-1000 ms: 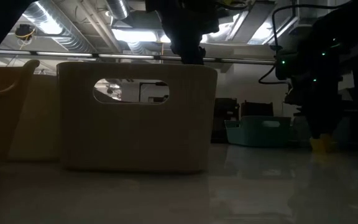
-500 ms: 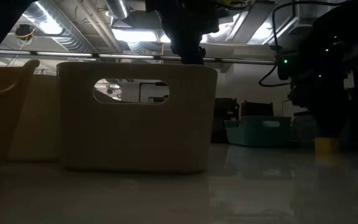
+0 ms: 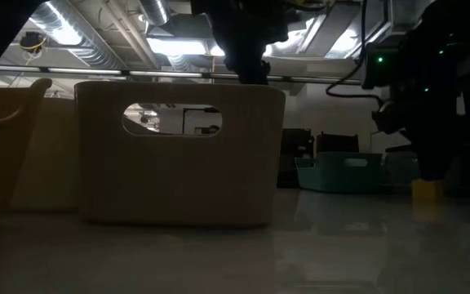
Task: Sort blocks
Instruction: Put the yellow block into the blue bin, then put the yellow block into the dark blue bin, then put the green block into the top green bin
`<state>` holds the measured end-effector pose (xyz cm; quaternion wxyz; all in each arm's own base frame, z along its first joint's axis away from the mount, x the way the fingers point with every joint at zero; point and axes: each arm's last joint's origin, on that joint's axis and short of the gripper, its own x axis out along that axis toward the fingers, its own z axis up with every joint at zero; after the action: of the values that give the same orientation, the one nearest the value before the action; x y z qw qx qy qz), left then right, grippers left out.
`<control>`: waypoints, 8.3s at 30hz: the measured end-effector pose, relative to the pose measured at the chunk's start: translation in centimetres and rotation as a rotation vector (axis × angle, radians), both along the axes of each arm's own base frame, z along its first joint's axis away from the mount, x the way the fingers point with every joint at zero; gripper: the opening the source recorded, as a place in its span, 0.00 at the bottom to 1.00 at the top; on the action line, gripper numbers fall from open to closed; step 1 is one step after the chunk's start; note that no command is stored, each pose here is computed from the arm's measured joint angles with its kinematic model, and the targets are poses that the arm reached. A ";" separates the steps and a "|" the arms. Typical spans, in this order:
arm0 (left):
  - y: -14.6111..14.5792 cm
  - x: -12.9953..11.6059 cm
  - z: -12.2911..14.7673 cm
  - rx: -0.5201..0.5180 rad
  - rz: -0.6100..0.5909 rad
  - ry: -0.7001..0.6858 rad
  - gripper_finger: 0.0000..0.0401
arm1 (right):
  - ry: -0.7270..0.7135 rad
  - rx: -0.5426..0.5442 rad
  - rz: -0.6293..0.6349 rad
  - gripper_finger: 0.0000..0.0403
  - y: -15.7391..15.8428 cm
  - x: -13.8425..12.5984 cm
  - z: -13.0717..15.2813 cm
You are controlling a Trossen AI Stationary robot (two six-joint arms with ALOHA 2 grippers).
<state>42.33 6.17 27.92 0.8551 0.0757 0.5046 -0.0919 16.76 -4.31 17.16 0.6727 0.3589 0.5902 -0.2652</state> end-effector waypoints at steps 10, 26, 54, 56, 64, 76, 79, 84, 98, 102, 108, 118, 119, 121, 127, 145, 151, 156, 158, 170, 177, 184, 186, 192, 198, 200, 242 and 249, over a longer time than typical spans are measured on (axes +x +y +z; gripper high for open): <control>-0.8 0.1 0.0 0.001 -0.022 0.001 0.45 | -0.026 0.078 0.025 0.38 0.5 0.2 0.1; -0.8 -0.1 -0.1 -0.001 -0.022 0.020 0.45 | -0.026 0.068 -0.010 0.56 0.4 0.2 0.1; 0.2 -2.0 1.0 -0.035 0.008 0.101 0.45 | 0.049 0.061 -0.014 0.32 -0.1 1.9 -2.4; 0.6 -2.5 1.3 -0.062 0.012 0.108 0.45 | 0.043 0.057 0.020 0.32 -0.1 2.0 -2.4; 5.6 -4.4 2.5 -0.101 0.186 0.080 0.45 | -0.006 0.159 0.114 0.32 0.2 2.1 -2.3; 12.0 -7.0 2.5 -0.168 0.482 0.078 0.45 | -0.155 0.396 0.245 0.32 0.7 3.0 -1.1; 12.5 -6.7 2.2 -0.170 0.501 0.058 0.45 | -0.206 0.377 0.290 0.32 0.5 3.9 0.1; 13.6 -5.4 0.6 -0.139 0.663 0.042 0.45 | -0.245 0.376 0.407 0.32 0.9 4.8 2.4; 15.5 -3.9 -4.9 -0.102 0.859 0.167 0.45 | -0.082 0.349 0.669 0.32 10.4 2.8 5.0; 15.6 -3.3 -7.0 -0.112 0.871 0.217 0.45 | -0.014 0.305 0.651 0.32 13.3 1.5 5.1; 15.8 -3.0 -8.7 -0.081 0.921 0.257 0.45 | 0.072 0.265 0.578 0.37 17.0 -0.8 5.0; 15.9 -3.0 -8.6 -0.060 0.951 0.253 0.45 | 0.005 0.242 0.524 0.37 21.2 -3.4 5.2; 15.9 -3.0 -8.6 -0.063 0.959 0.252 0.45 | -0.017 0.246 0.537 0.40 21.5 -3.5 5.2; 15.9 -3.0 -8.6 -0.067 0.969 0.251 0.45 | -0.052 0.264 0.566 0.45 22.2 -3.8 5.4; 15.9 -3.0 -8.6 -0.068 0.971 0.251 0.45 | -0.147 0.302 0.608 0.55 23.8 -4.5 5.8; 16.2 -3.2 -8.5 0.012 1.012 0.253 0.45 | -0.199 0.250 0.605 0.54 23.8 -4.5 5.8; 16.3 -2.9 -10.2 0.019 1.045 0.290 0.45 | -0.200 0.249 0.606 0.54 23.8 -4.5 5.8; 16.5 -2.8 -11.2 0.019 1.046 0.306 0.45 | -0.207 0.236 0.602 0.54 23.8 -4.4 5.7; 16.5 -2.8 -11.2 0.025 1.028 0.310 0.45 | -0.212 0.231 0.600 0.54 23.8 -4.4 5.7; 17.6 -3.4 -11.2 0.049 0.970 0.319 0.43 | -0.217 0.226 0.598 0.54 23.8 -4.4 5.7; 19.0 -4.0 -11.1 0.055 0.976 0.300 0.25 | -0.219 0.224 0.597 0.54 23.8 -4.4 5.7; 19.9 -4.2 -10.9 0.065 0.982 0.267 0.06 | -0.219 0.223 0.597 0.54 23.8 -4.4 5.7; 20.0 -4.3 -10.9 0.059 0.982 0.265 0.02 | -0.219 0.223 0.596 0.54 23.8 -4.4 5.7; 19.6 -4.1 -10.9 0.061 0.963 0.269 0.05 | -0.219 0.223 0.596 0.54 23.8 -4.4 5.7; 19.4 -4.0 -11.1 0.084 0.902 0.287 0.19 | -0.220 0.223 0.596 0.54 23.8 -4.4 5.7; 19.5 -4.0 -11.1 0.083 0.904 0.289 0.24 | -0.220 0.222 0.596 0.54 23.8 -4.4 5.7; 18.9 -3.5 -12.8 0.081 0.693 0.345 0.29 | -0.221 0.222 0.596 0.54 23.8 -4.4 5.7; 18.9 -3.5 -12.5 0.068 0.689 0.337 0.29 | -0.229 0.213 0.592 0.54 23.7 -4.3 5.7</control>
<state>38.80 25.08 15.44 0.7378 -0.0861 0.6369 0.2066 12.41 19.43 22.90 0.7413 0.2675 0.6138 0.0468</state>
